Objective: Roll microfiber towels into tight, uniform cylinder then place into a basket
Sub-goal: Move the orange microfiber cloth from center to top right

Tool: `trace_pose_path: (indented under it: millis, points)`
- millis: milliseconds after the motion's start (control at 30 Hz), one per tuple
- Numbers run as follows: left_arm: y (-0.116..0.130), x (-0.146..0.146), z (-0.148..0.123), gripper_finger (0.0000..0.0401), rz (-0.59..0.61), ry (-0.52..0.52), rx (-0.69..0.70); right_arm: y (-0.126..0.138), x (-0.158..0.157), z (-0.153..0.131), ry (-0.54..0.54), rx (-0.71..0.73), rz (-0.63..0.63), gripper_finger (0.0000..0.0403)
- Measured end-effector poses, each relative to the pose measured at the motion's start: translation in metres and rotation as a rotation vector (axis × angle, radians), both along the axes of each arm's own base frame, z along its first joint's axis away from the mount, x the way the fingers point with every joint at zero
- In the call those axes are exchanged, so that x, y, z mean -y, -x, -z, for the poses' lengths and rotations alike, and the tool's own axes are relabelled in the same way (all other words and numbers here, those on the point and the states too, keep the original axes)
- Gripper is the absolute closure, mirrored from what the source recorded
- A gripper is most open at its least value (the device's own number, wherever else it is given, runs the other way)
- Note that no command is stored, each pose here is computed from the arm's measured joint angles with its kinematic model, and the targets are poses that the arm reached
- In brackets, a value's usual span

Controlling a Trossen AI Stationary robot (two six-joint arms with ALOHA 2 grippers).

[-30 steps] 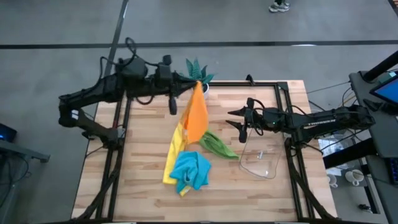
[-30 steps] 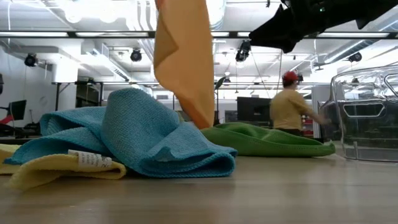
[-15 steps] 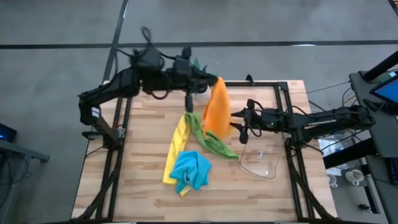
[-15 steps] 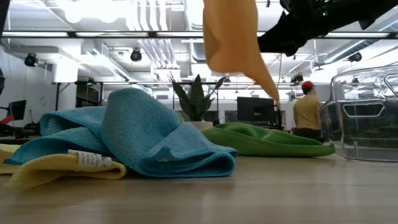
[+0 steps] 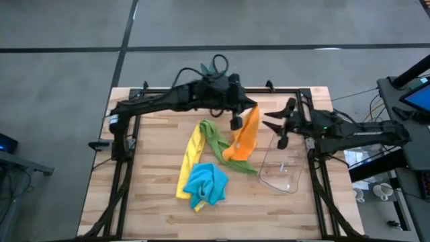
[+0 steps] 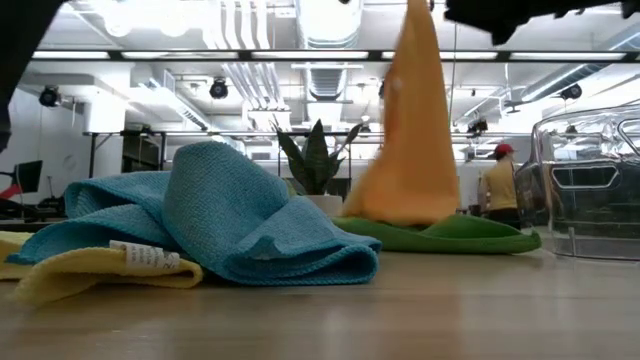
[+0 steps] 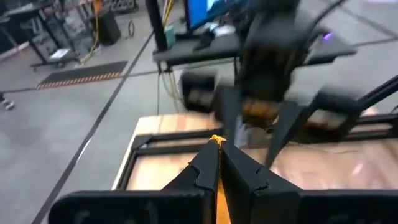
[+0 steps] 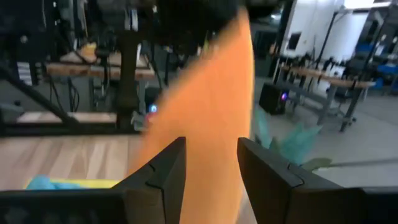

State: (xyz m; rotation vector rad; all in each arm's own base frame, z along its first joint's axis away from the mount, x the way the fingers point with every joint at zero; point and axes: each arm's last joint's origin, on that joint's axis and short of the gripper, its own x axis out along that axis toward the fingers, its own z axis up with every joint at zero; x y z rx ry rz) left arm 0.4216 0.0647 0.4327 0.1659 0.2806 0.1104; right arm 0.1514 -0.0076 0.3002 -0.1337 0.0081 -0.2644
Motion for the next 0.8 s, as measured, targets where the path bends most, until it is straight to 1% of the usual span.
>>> trace_pose_path:
  millis: [167,300,400,500,667,800]
  points:
    - [-0.026,-0.034,0.032,0.0401,-0.053,0.006,0.000,0.023,0.000,-0.012,0.007,0.100,0.000,0.0263]
    - [-0.048,-0.062,0.066,0.0401,-0.042,0.078,-0.005,0.035,0.000,-0.018,0.024,0.150,0.002,0.0262]
    - [-0.060,-0.079,0.096,0.0401,-0.065,0.115,-0.056,0.039,0.000,-0.020,0.030,0.169,0.002,0.0262]
    - [-0.064,-0.095,0.126,0.0401,-0.098,0.146,-0.135,0.041,0.000,-0.021,0.030,0.177,0.003,0.0264]
    - [-0.069,-0.104,0.171,0.0401,-0.124,0.191,-0.296,0.040,0.000,-0.018,0.031,0.149,0.002,0.0266]
    - [-0.074,-0.104,0.187,0.0394,-0.119,0.198,-0.340,0.039,0.000,-0.017,0.031,0.141,0.002,0.0264]
